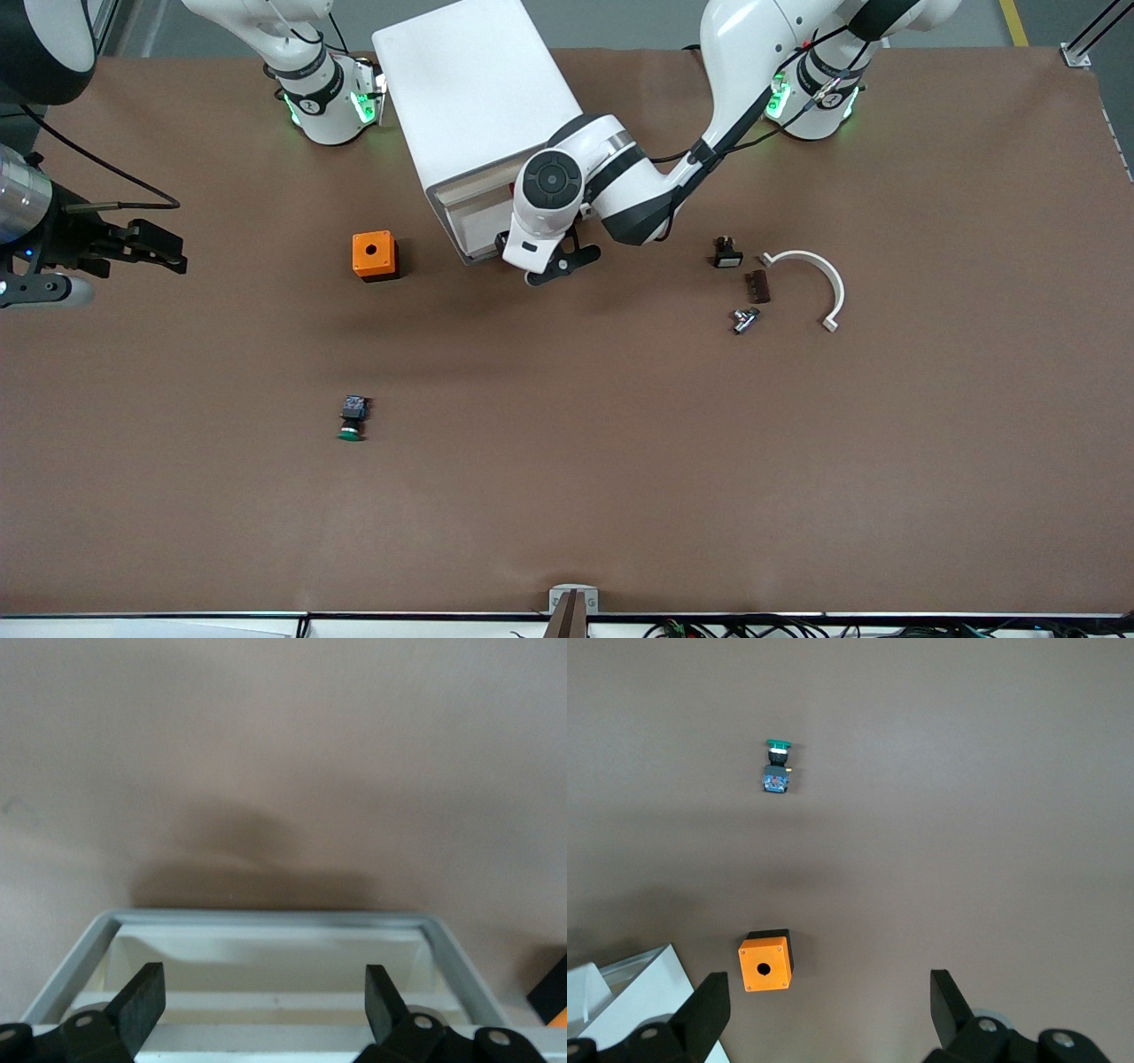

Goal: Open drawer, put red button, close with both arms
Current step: 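Push the drawer shut with the left gripper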

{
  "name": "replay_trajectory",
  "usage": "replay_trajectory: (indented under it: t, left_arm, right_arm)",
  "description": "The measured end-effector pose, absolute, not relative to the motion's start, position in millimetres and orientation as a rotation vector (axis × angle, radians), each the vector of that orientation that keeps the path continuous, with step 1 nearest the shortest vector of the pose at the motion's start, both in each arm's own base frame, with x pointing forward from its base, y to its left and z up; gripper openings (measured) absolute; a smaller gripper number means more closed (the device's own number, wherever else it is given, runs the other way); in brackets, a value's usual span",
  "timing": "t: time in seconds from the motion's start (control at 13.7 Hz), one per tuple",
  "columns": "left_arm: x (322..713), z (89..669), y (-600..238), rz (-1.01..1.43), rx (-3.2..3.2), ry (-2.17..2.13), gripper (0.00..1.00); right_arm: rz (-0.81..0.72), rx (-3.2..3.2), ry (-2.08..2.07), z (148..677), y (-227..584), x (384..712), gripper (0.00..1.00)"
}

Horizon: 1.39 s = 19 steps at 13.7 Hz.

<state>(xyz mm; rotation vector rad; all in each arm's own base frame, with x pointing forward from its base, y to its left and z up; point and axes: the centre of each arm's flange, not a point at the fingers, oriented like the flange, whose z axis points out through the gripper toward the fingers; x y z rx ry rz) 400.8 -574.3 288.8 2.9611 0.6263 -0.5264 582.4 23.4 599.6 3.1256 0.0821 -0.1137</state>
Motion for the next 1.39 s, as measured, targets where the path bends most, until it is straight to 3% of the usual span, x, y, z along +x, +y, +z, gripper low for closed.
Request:
replay_trajectory:
  t: [0.29, 0.58, 1.17, 1.39]
  left_arm:
    - [379, 288, -584, -0.62, 2.936, 0.616, 1.0]
    - [373, 291, -589, -0.687, 2.899, 0.638, 1.0]
    - [378, 291, -586, -0.71, 2.877, 0.666, 1.0]
    - [398, 309, -577, -0.683, 2.834, 0.707, 1.0]
  right_arm:
    - [-0.079, 3.131, 0.087, 615, 25, 582, 1.0]
    - [-0.146, 3.127, 0.155, 616, 50, 574, 1.0]
    - [-0.162, 3.124, 0.148, 616, 48, 573, 1.0]
    - [-0.165, 3.126, 0.108, 615, 33, 574, 1.0]
